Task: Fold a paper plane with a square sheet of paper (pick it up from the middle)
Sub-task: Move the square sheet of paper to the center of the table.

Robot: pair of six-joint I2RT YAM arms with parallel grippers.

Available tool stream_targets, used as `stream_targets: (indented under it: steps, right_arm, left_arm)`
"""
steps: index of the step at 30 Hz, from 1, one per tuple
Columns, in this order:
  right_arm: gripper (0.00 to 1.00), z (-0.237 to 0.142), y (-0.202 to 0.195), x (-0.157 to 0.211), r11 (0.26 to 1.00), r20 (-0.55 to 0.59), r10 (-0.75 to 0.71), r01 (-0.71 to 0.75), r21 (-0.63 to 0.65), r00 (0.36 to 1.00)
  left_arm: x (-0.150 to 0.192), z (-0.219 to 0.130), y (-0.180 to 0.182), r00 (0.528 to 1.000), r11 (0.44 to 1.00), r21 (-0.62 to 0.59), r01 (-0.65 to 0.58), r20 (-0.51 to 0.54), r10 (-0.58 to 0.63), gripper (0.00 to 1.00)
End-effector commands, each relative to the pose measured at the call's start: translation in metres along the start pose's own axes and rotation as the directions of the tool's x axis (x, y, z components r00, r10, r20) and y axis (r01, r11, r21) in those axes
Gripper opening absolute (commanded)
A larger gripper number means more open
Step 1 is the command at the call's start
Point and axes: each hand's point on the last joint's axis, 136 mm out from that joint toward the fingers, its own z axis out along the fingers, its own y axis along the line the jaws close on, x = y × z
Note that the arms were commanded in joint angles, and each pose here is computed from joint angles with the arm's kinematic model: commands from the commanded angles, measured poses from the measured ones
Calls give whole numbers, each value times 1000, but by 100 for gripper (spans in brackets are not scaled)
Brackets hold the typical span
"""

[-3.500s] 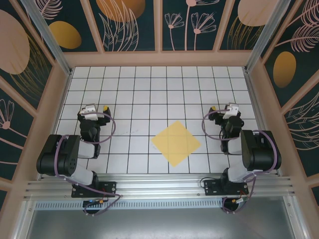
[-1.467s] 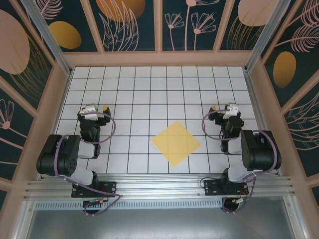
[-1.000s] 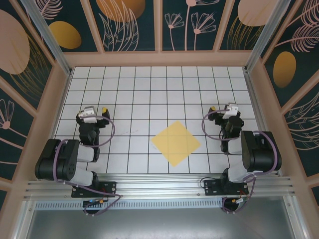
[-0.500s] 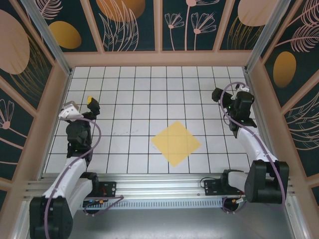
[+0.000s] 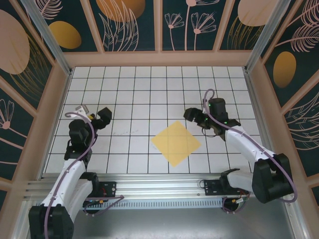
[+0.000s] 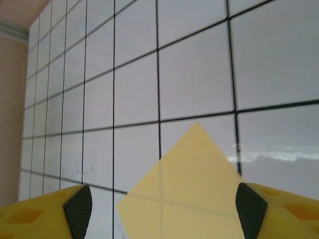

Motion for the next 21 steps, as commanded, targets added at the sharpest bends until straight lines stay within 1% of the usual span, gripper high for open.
stream_targets:
  steps: [1, 2, 6, 9, 13, 17, 21]
  right_arm:
    - [76, 12, -3, 43, 999, -125, 0, 4, 34, 992]
    - [76, 14, -4, 53, 999, -143, -1, 7, 44, 990]
    - [75, 28, 0, 95, 999, -241, -34, 40, 21, 970]
    - [74, 39, 0, 109, 999, -267, -43, 50, 20, 963]
    - [71, 57, 2, 114, 998, -313, -48, 59, 26, 948]
    - [71, 78, 7, 109, 997, -337, -66, 78, 22, 939]
    - [70, 100, 3, 110, 995, -377, -66, 90, 47, 924]
  left_arm:
    - [31, -4, -17, 985, 990, 112, 85, -156, -67, 99]
    - [38, -5, -16, 980, 988, 117, 105, -183, -82, 99]
    - [64, -9, -13, 952, 976, 125, 176, -274, -137, 99]
    - [81, -14, -11, 930, 972, 119, 202, -336, -152, 99]
    - [96, -19, -6, 916, 969, 121, 215, -369, -157, 98]
    - [99, -19, -6, 911, 967, 121, 226, -378, -166, 99]
    - [99, -18, -6, 909, 967, 123, 223, -383, -162, 98]
